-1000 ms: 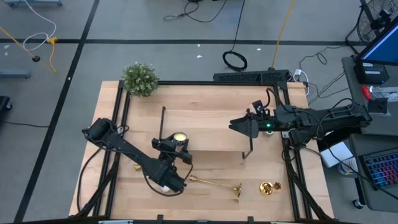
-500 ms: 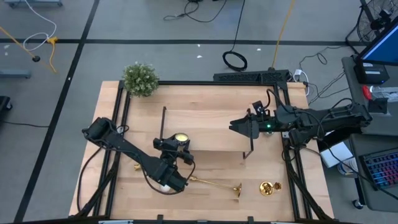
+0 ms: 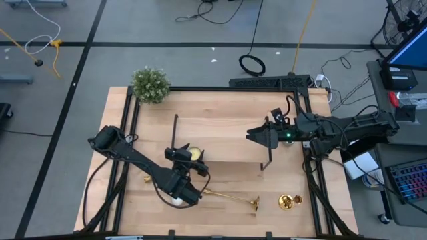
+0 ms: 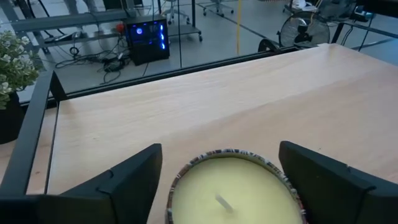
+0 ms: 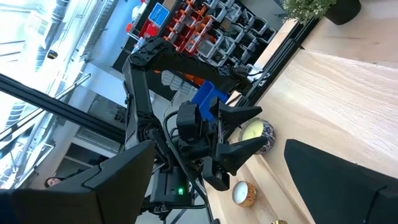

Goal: Pick & Place candle stick holders
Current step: Put the black scented candle on the shelf

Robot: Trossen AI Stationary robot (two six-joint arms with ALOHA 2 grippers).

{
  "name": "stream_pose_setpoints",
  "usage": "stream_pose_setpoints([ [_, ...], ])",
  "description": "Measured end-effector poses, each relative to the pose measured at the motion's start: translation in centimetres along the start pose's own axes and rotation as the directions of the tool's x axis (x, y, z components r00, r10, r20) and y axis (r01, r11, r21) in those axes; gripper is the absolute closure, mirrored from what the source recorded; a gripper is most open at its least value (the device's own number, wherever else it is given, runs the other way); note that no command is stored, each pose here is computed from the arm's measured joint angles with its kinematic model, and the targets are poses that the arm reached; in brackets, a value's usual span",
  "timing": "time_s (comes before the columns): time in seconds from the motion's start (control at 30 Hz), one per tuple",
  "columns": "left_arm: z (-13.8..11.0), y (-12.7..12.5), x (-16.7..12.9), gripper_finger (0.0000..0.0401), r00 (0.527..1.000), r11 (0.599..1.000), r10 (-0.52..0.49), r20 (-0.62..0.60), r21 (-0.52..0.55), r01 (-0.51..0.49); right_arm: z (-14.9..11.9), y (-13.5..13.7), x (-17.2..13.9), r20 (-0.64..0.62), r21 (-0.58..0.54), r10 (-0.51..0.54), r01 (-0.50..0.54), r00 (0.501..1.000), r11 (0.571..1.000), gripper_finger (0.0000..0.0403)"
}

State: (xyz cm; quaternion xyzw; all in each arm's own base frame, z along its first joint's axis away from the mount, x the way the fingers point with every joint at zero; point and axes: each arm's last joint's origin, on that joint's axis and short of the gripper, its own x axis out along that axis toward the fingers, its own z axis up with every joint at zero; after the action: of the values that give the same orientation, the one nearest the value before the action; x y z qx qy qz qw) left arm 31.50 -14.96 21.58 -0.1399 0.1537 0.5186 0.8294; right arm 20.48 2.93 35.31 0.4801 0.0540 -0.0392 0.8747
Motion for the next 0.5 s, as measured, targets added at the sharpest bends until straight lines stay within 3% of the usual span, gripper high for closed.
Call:
stream_pose_setpoints([
  [0.23,1.4,-1.2,-0.4,0.0128,1.000,1.000,-0.022,-0.014,-0.016,0.022,0.0,0.0,0.0,0.000,0.000,0.000,0.000,1.000,1.000,0.0046],
  [0.5,2.6,-1.0,1.6,0.0114,0.997,0.998,0.052,-0.063,0.039,-0.050,0.0,0.1,0.0,0.000,0.001,0.006,-0.006,1.000,1.000,0.0046],
])
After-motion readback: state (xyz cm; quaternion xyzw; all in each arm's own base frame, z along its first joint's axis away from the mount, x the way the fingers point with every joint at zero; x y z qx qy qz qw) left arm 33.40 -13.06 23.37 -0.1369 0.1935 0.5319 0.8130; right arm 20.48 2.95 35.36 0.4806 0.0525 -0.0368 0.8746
